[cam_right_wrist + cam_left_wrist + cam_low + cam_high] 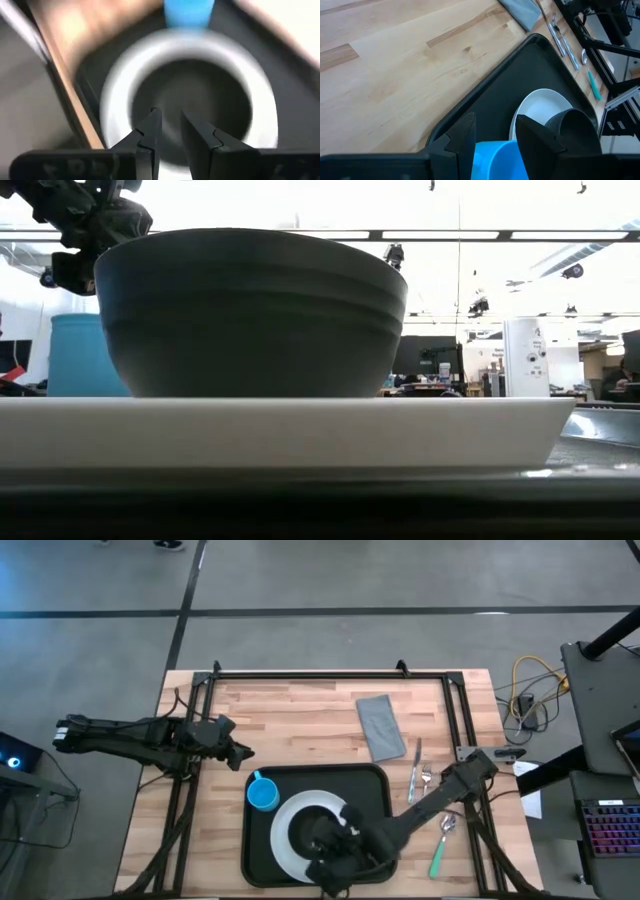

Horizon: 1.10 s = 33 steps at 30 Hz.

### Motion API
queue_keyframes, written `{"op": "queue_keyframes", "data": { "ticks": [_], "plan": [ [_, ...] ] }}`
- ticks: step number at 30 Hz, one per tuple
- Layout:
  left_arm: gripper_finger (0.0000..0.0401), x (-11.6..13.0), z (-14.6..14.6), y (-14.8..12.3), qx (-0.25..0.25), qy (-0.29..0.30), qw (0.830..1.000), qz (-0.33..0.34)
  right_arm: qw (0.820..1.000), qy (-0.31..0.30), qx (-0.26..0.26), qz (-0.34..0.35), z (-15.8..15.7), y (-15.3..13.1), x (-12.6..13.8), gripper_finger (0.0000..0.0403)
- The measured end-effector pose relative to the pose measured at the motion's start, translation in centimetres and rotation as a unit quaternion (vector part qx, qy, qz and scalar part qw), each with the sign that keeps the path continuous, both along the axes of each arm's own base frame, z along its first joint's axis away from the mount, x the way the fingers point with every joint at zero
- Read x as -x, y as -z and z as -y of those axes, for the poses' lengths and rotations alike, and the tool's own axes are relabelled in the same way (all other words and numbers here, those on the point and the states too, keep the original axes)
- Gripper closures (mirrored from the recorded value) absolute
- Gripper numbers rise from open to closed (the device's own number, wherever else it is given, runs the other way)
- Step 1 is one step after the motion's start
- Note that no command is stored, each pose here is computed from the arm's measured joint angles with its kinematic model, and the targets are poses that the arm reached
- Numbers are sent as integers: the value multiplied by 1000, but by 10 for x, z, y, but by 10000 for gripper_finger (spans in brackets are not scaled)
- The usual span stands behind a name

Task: Set up tray
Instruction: Put the gray napkin on the black tray to the right side of the white plate

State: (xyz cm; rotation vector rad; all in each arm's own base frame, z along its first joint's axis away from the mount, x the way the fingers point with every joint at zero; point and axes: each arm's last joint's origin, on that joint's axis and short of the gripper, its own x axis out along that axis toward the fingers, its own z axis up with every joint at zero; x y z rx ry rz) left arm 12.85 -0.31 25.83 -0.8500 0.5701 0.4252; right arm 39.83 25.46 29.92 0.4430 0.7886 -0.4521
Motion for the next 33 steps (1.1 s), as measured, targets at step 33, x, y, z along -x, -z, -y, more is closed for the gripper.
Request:
{"op": "queue_keyframes", "data": {
  "ticks": [33],
  "plan": [
    [281,-2,0,1,8,-4,1000,-5,899,-142,-48,411,45,-60,-37,344]
  ]
}}
